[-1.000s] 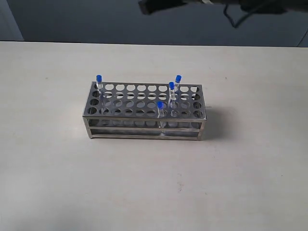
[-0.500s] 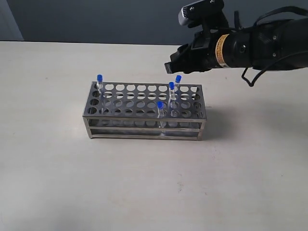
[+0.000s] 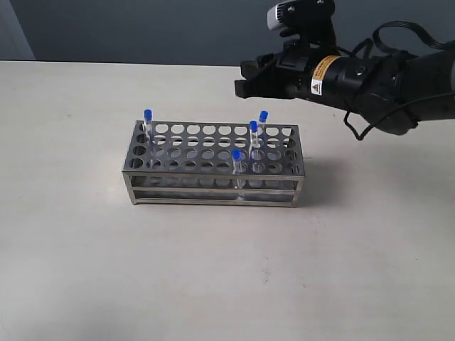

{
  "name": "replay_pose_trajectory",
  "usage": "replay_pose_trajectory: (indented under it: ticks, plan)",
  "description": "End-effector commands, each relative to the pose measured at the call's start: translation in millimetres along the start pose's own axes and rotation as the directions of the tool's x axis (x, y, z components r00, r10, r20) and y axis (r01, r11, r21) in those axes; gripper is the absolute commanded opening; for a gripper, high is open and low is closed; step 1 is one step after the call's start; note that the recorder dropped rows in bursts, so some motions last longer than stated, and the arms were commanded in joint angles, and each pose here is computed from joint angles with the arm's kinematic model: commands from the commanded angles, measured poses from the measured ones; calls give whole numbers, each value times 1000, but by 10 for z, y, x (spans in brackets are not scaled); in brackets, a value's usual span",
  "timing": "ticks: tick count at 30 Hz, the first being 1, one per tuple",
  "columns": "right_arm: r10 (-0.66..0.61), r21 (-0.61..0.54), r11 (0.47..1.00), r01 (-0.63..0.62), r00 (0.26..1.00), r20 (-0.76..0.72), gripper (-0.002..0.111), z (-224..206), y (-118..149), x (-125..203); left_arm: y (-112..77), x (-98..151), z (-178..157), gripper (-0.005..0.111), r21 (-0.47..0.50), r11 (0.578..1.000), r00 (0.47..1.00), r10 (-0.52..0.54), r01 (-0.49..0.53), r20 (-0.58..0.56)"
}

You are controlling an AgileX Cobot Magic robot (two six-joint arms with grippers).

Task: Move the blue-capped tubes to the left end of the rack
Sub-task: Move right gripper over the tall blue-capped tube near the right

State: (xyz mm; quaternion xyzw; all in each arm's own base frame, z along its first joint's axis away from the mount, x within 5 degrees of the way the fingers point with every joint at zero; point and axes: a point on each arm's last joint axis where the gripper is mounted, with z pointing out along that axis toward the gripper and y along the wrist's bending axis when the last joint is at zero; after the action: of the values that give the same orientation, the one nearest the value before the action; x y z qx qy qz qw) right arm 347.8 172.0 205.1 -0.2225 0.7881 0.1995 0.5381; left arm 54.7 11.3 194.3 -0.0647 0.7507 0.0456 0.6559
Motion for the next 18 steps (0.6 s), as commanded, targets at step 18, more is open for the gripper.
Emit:
replay_pose_trajectory:
  ticks: [18]
  plan:
    - [71,163,982,-95,987,147,37,-338,-104,560,-4,11,0,0,9,1000,1000,-2,2,-2]
